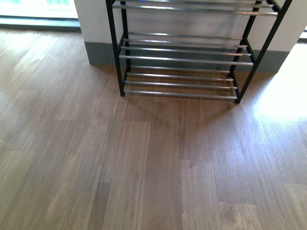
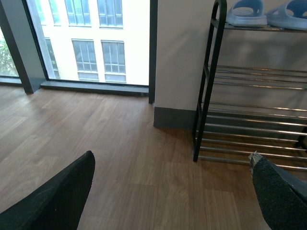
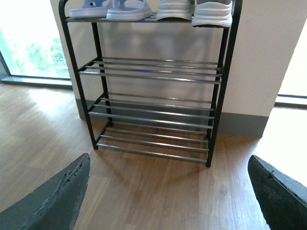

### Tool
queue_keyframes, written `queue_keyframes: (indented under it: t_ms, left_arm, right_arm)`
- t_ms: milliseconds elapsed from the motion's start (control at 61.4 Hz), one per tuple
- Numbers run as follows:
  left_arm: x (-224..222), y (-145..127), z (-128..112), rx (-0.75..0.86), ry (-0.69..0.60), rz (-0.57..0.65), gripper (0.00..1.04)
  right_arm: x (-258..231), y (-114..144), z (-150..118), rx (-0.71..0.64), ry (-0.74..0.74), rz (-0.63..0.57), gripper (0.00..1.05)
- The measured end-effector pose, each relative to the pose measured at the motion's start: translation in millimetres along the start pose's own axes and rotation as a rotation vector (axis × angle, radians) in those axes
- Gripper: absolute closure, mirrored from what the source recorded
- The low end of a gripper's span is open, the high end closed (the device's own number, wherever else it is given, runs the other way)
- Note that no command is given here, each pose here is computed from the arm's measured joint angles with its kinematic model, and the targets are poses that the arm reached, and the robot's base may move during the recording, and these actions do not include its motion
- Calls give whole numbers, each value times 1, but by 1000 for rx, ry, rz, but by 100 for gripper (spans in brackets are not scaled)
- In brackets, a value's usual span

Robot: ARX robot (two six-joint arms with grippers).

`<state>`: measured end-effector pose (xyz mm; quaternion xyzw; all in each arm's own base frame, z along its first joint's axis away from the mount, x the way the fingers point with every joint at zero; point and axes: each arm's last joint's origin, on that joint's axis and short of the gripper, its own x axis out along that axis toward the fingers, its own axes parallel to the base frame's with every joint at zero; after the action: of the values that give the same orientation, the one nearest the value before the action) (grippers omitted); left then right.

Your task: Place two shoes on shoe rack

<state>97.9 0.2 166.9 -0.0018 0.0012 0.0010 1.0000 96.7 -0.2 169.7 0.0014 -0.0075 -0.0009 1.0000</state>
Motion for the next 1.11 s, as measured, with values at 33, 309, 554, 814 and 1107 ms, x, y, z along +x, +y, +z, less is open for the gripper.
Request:
queue_keyframes:
  t_ms: [33, 309, 554, 814, 1107]
  left_arm:
    - [0, 0, 0, 0, 0, 0, 9]
    - [0, 0, 0, 0, 0, 0, 9]
    - [0, 0, 0, 0, 0, 0, 9]
    - [0, 0, 0, 0, 0, 0, 9]
    - [0, 0, 0, 0, 0, 0, 9]
  right_arm:
    - [0, 0, 0, 0, 0, 0, 9]
    - [0, 0, 0, 0, 0, 0, 9]
    - [0, 0, 0, 0, 0, 0, 9]
    - [0, 0, 0, 0, 0, 0, 9]
    - [0, 0, 0, 0, 0, 0, 9]
